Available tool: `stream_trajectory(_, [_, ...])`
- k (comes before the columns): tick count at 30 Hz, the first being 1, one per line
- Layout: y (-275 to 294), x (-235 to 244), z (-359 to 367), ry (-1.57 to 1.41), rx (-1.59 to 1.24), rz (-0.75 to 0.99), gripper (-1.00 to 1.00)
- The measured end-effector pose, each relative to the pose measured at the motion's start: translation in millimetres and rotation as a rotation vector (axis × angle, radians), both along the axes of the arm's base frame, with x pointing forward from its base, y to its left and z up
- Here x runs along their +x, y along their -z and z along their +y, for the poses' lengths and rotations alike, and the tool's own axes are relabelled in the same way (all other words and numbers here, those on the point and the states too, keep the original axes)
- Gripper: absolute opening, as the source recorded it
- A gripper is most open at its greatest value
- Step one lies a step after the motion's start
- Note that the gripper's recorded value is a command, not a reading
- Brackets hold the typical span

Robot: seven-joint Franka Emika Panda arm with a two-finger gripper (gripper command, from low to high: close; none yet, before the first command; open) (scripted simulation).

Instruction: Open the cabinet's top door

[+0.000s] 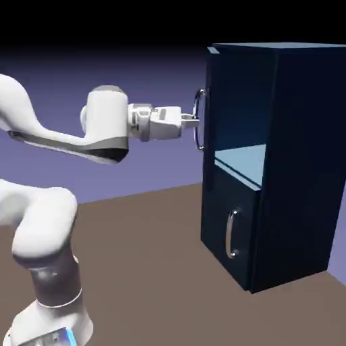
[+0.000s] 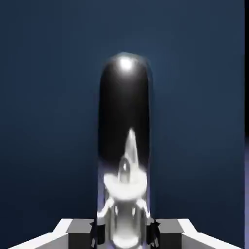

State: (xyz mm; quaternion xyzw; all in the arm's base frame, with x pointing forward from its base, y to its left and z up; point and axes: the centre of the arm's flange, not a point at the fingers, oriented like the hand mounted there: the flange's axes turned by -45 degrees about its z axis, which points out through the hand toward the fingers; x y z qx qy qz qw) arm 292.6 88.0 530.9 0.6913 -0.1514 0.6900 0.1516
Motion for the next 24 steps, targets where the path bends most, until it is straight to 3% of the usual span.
stream_trajectory(24, [0.2,-44.7,120.0,0.463,-0.001,-0.002,-1.0])
